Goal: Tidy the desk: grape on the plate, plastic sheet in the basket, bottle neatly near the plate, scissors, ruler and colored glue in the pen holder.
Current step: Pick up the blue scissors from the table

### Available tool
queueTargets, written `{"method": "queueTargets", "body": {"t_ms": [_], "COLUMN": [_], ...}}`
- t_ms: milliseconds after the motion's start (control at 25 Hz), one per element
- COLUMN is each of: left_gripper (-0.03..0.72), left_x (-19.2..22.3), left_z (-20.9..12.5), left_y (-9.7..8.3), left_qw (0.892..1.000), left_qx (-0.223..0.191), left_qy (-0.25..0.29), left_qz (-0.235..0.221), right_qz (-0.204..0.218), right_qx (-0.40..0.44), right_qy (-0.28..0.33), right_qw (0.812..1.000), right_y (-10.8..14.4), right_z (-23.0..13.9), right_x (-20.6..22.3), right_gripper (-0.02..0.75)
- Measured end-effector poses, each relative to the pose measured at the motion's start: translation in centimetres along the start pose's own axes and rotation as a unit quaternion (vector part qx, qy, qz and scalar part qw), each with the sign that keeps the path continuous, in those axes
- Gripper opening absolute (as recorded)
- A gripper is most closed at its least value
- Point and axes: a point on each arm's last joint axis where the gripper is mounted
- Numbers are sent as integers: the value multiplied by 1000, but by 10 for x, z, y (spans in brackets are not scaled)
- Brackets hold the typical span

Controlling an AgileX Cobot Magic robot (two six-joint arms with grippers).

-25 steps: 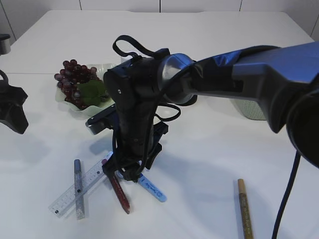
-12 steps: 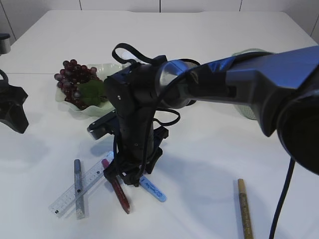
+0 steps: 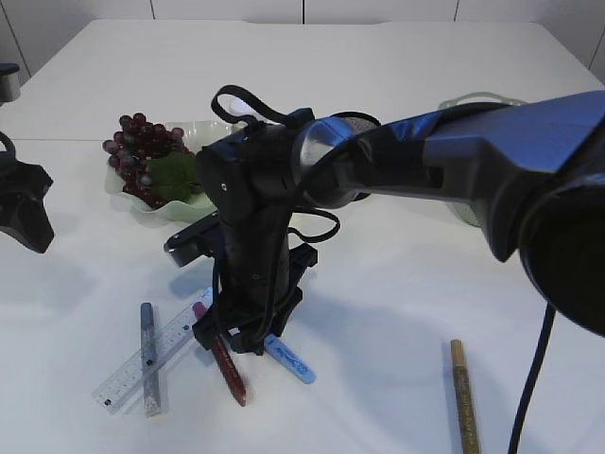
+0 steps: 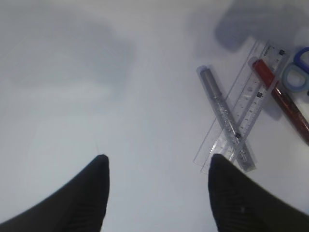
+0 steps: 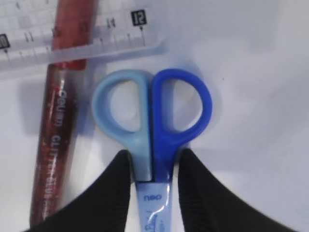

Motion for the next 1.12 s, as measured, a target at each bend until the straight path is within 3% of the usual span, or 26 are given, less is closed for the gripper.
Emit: {"method": "queueTargets", "body": {"t_ms": [200,640,1120], "left_gripper": [467,467,458], "left_x": [0,0,0], "left_z": [0,0,0], "left_y": [0,0,0], "left_qw": [1000,1000,1000], "left_qx": [0,2,2], "left_qy": [0,-1,-2], "left_qz": [0,0,0], "right_qz": [2,-1,5], "right_qx": [1,0,-5], "right_qy": [1,15,-15], "right_qw": [1000,1000,1000], "right_y": [0,0,-1], "right_z": [0,-3,-22], "right_x": [0,-4,-70], "right_gripper": [207,200,200]}}
Point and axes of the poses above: a point on each arm's last joint axis where the gripper is mounted, x pointing out along that axis toward the gripper, y along the wrist's bending axis when the last joint is at zero, z = x × y, and after that the axes turned 4 degrees about x, right-handed
